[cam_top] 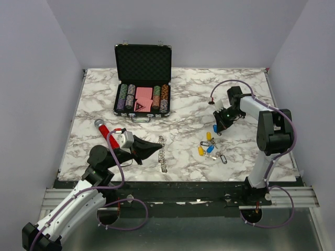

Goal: Put the keys on the keyring

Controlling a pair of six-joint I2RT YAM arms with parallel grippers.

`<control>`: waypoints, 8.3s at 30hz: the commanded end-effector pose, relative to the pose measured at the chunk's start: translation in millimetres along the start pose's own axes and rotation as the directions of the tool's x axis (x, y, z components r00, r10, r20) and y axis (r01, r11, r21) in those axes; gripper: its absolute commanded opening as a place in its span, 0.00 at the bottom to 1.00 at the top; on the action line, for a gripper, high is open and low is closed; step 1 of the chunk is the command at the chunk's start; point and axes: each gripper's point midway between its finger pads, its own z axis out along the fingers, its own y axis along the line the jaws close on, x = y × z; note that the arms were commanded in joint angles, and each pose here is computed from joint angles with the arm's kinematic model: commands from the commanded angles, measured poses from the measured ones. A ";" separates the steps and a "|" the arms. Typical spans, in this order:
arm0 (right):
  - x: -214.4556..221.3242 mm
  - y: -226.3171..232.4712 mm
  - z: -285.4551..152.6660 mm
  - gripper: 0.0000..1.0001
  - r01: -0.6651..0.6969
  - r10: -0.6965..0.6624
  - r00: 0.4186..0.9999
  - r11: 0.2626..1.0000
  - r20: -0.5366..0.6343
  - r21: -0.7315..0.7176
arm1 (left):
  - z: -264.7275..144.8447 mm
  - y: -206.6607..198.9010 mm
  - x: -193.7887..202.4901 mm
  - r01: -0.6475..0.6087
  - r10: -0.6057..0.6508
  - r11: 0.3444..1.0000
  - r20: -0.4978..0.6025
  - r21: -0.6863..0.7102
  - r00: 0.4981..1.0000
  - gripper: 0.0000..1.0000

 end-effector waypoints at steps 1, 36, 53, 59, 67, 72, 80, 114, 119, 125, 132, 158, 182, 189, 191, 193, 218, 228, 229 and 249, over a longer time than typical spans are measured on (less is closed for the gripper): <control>-4.7 3.1 -0.8 0.01 0.003 -0.002 1.000 0.999 0.007 -0.034 | 0.6 2.4 -7.8 -0.027 0.028 0.999 0.026 -0.017 0.999 0.00; -119.7 184.7 -216.9 0.01 0.838 -0.629 0.341 0.541 0.699 0.077 | 12.2 -24.7 -76.9 -0.310 0.286 0.945 0.189 0.107 0.939 0.00; -93.5 302.7 -193.4 0.01 0.987 -0.678 0.056 0.147 0.733 0.061 | 28.6 -8.3 -71.7 -0.441 0.415 0.892 0.209 0.096 0.886 0.00; -84.0 320.6 -176.6 0.01 0.991 -0.675 0.118 0.124 0.729 -0.046 | 29.2 -7.3 -64.8 -0.448 0.424 0.889 0.202 0.094 0.883 0.00; -90.9 333.9 -165.7 0.01 0.969 -0.657 0.242 0.201 0.714 -0.143 | 39.6 -7.8 -52.8 -0.423 0.398 0.898 0.182 0.122 0.899 0.00; -108.6 332.1 -165.0 0.01 0.942 -0.656 0.321 0.300 0.683 -0.154 | 43.3 -7.4 -43.6 -0.402 0.382 0.907 0.152 0.130 0.912 0.00; -110.4 338.6 -161.7 0.01 0.926 -0.654 0.359 0.339 0.666 -0.167 | 43.9 -1.6 -37.1 -0.328 0.315 0.939 0.126 0.105 0.941 0.00; -129.0 350.4 -151.0 0.01 0.847 -0.586 0.497 0.488 0.640 -0.210 | 26.2 8.7 -41.5 0.067 -0.060 0.998 0.248 -0.022 0.967 0.00; -130.6 354.0 -152.4 0.01 0.847 -0.580 0.496 0.485 0.646 -0.215 | 25.6 9.3 -39.7 0.071 -0.062 0.997 0.247 -0.025 0.967 0.00; -131.1 355.4 -150.9 0.01 0.846 -0.577 0.500 0.486 0.645 -0.221 | 25.7 10.1 -39.4 0.070 -0.061 0.997 0.248 -0.028 0.967 0.00; -129.1 356.7 -146.9 0.01 0.843 -0.577 0.508 0.486 0.640 -0.231 | 25.5 11.4 -38.1 0.075 -0.064 0.997 0.247 -0.034 0.967 0.00; -131.7 350.8 -137.7 0.01 0.824 -0.584 0.529 0.526 0.615 -0.209 | 24.6 9.8 -37.7 0.083 -0.074 0.996 0.254 -0.025 0.964 0.00; -130.8 357.1 -131.9 0.01 0.826 -0.581 0.533 0.515 0.615 -0.230 | 24.8 4.9 -39.3 0.077 -0.076 0.997 0.268 0.006 0.960 0.00; -132.4 358.5 -132.8 0.01 0.821 -0.571 0.539 0.520 0.619 -0.235 | 25.0 3.6 -39.2 0.073 -0.074 0.997 0.268 0.014 0.961 0.00; -132.0 360.3 -133.8 0.01 0.821 -0.568 0.539 0.519 0.622 -0.237 | 24.7 2.6 -40.3 0.067 -0.070 0.998 0.271 0.018 0.960 0.00; -132.6 359.7 -133.1 0.01 0.817 -0.564 0.544 0.524 0.621 -0.239 | 24.5 2.7 -40.4 0.068 -0.070 0.998 0.273 0.017 0.959 0.00; -132.6 362.6 -133.5 0.01 0.809 -0.546 0.556 0.527 0.626 -0.260 | 27.7 7.2 -27.9 0.024 -0.022 1.000 0.155 -0.013 0.988 0.00; -131.1 362.4 -129.8 0.01 0.805 -0.542 0.565 0.526 0.622 -0.273 | 29.1 6.5 -30.4 0.021 -0.019 1.000 0.156 -0.007 0.988 0.00; -130.6 362.7 -129.4 0.01 0.806 -0.543 0.565 0.525 0.622 -0.273 | 29.3 7.0 -30.4 0.022 -0.020 1.000 0.155 -0.009 0.988 0.00; -120.6 360.5 -120.3 0.01 0.814 -0.571 0.560 0.515 0.600 -0.270 | 28.4 8.7 -33.3 0.032 -0.029 0.999 0.162 -0.018 0.986 0.00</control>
